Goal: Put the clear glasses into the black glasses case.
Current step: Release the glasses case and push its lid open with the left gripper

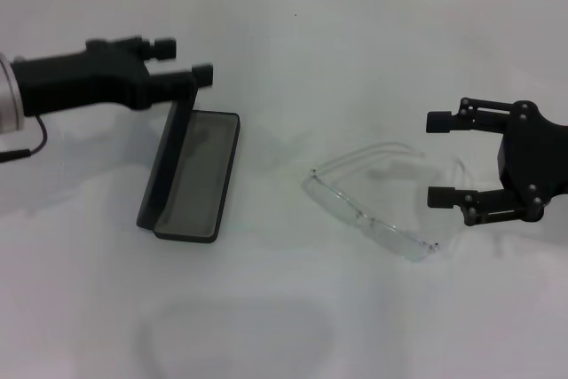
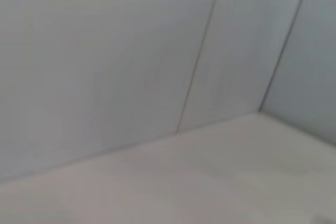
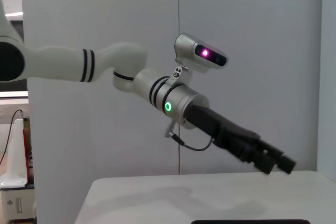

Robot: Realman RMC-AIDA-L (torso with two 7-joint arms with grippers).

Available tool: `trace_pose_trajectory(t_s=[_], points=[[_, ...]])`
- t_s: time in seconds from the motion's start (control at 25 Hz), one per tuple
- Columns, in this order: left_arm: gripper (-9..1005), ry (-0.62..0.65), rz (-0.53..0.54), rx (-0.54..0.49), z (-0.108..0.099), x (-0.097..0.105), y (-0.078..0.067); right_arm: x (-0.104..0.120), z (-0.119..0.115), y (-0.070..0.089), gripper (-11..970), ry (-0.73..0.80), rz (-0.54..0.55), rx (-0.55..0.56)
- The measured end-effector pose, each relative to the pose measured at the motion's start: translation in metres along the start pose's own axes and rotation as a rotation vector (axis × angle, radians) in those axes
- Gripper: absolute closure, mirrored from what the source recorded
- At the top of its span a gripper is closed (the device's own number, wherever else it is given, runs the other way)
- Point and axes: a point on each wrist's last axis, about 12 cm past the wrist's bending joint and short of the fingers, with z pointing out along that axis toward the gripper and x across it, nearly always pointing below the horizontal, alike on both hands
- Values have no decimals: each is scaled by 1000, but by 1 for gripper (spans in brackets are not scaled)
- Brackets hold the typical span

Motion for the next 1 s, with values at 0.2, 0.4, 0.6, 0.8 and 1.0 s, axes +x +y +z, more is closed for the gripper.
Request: trace_pose_trajectory(t_s=[0.2,0.4,0.6,0.8,1.0], points=[[219,120,-55,-71,3,12,-1,-1,1,-3,131,5,-8,5],[222,176,-96,-99,3,18,1,-3,4,-5,131,9,-25,4],[225,222,-125,-126,4,24,3,-3,6,-5,131,25,-34,-4],[229,268,-145,-138,7,28,6,-3,7,-6,132,32,-37,-2],[232,313,-155,-147,12,30,7,-2,8,-5,132,34,-36,-4]])
